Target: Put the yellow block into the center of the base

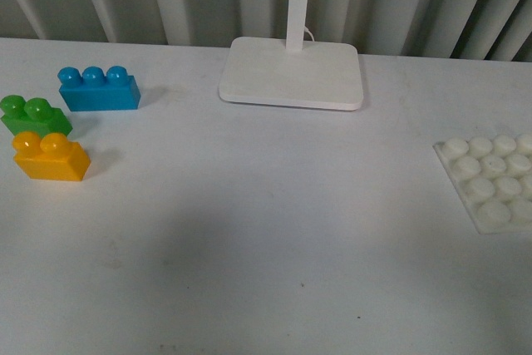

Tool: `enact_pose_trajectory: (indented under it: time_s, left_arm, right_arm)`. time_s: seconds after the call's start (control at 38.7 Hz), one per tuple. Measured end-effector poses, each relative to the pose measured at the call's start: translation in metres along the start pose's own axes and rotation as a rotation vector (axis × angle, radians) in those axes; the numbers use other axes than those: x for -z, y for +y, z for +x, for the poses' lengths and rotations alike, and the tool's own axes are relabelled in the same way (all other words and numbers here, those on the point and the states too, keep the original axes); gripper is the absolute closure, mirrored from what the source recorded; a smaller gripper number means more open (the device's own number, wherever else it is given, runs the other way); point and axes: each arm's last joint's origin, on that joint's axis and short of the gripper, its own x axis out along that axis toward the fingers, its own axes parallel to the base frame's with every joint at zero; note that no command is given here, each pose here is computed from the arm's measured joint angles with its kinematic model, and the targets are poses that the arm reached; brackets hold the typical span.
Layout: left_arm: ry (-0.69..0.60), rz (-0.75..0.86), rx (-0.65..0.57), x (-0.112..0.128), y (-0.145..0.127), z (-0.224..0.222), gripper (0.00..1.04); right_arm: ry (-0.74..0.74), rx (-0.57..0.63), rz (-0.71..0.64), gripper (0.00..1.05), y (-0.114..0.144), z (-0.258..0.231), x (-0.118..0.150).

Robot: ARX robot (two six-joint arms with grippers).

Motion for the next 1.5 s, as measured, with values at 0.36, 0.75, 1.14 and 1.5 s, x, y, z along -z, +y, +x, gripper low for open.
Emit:
enact_pose_trajectory:
  time_s: [0.36,0.75,1.14,1.5]
  left_arm:
    - [0.0,0.0,0.0,0.0,0.0,0.0,0.06]
    - [0.0,0.0,0.0,0.0,0.0,0.0,0.06]
    - [0.0,0.0,0.0,0.0,0.0,0.0,0.06]
    - [0.0,0.0,0.0,0.0,0.0,0.0,0.06]
  right_arm:
    - [0.0,0.0,0.0,0.09,0.0,0.0,0.0]
    - [0.073,0.014,0.03,0.09,0.001,0.0,0.001]
    - [0.43,0.069,0.094,0.09,-0.024,0.069,0.0]
    - [0.677,0.019,0.005,0.09,-0.054,0.165,0.079]
